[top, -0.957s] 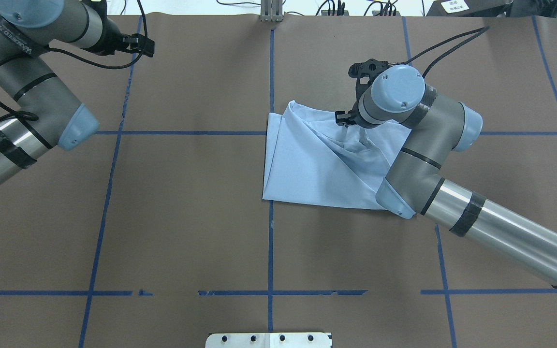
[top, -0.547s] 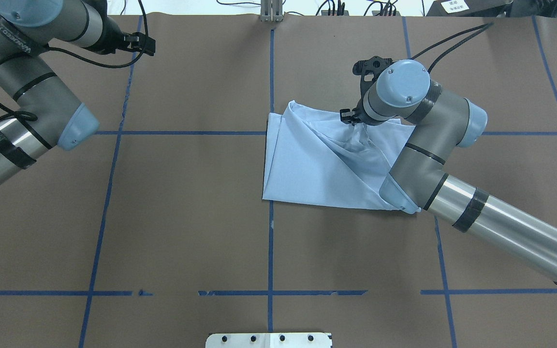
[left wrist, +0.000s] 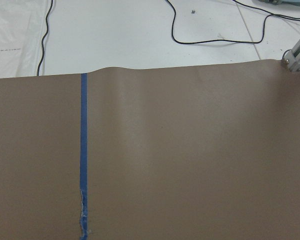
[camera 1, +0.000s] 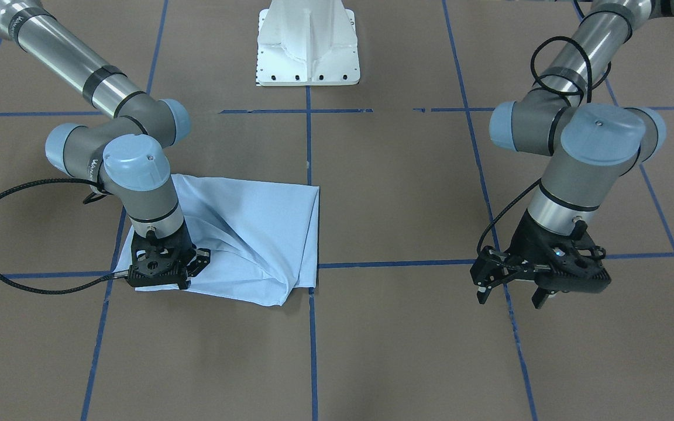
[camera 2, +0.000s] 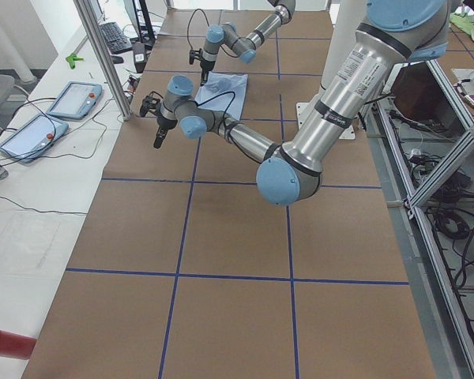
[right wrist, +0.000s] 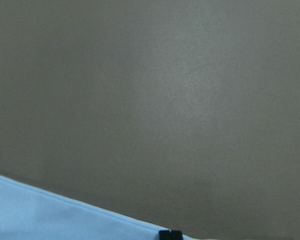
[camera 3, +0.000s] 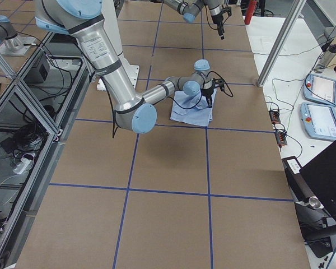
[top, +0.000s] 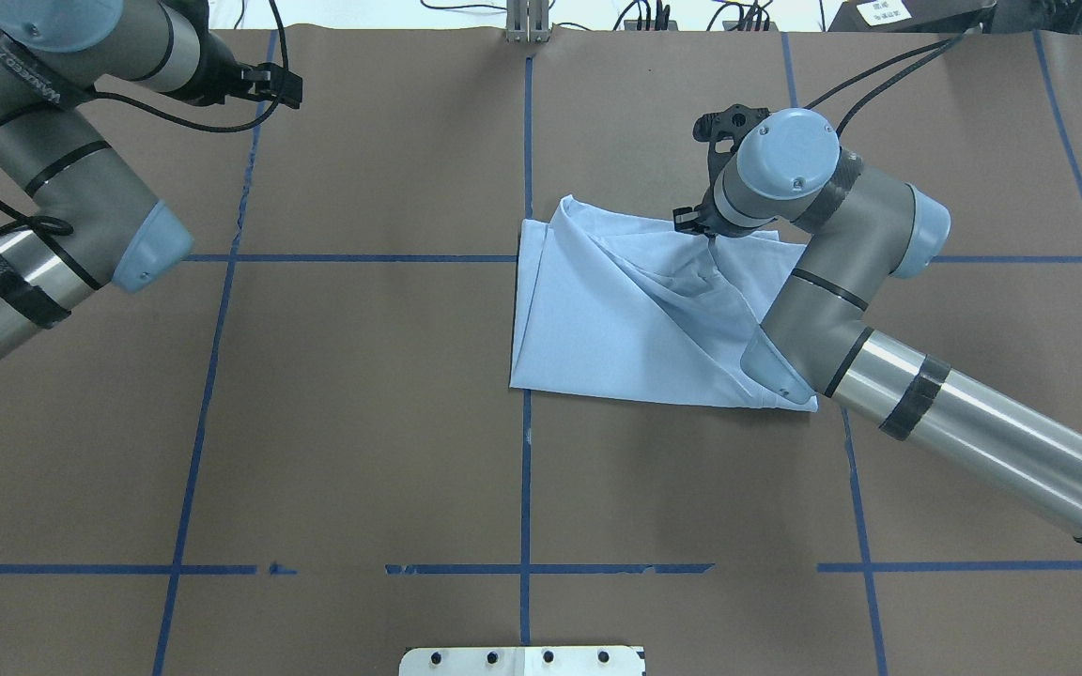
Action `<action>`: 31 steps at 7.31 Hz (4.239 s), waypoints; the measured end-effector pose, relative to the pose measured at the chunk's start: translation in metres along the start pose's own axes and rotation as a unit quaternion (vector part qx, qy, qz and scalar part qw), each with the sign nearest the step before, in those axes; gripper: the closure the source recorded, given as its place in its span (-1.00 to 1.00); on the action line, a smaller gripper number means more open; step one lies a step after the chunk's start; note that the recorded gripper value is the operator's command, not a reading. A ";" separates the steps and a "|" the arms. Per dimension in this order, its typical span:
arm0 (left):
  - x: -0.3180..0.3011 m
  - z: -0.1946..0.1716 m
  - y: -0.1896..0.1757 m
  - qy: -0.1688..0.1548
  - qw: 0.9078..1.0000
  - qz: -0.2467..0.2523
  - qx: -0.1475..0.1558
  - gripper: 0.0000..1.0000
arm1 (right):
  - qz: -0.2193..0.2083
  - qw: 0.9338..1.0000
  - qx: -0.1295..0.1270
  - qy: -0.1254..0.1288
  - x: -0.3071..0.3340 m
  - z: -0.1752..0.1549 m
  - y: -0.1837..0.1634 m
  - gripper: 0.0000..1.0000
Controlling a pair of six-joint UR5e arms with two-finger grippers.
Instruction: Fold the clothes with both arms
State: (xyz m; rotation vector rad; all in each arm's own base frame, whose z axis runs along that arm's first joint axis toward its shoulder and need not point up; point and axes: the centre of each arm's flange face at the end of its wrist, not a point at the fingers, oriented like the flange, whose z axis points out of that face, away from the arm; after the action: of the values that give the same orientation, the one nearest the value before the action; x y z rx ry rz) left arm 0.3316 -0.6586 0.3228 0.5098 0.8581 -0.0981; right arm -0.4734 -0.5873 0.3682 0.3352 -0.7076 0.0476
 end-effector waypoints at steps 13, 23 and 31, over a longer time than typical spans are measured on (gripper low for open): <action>0.001 -0.001 -0.001 0.001 1.000 0.000 0.001 -1.00 | 0.017 0.997 -0.063 -0.050 -0.002 -0.009 -0.010 1.00; 0.002 -0.001 -0.002 0.001 1.000 0.000 0.001 -1.00 | 0.010 1.000 0.002 0.006 0.021 -0.006 -0.052 -1.00; -0.161 -0.056 -0.008 -0.051 0.996 0.058 -0.049 -1.00 | -0.060 0.988 -0.142 0.024 0.272 -0.109 -0.100 -1.00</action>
State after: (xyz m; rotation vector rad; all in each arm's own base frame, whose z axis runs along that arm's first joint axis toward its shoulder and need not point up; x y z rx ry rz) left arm 0.1839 -0.6585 0.4089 0.4575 0.7288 0.0239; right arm -0.1817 -0.6661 0.4379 0.1012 -0.6362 -0.1579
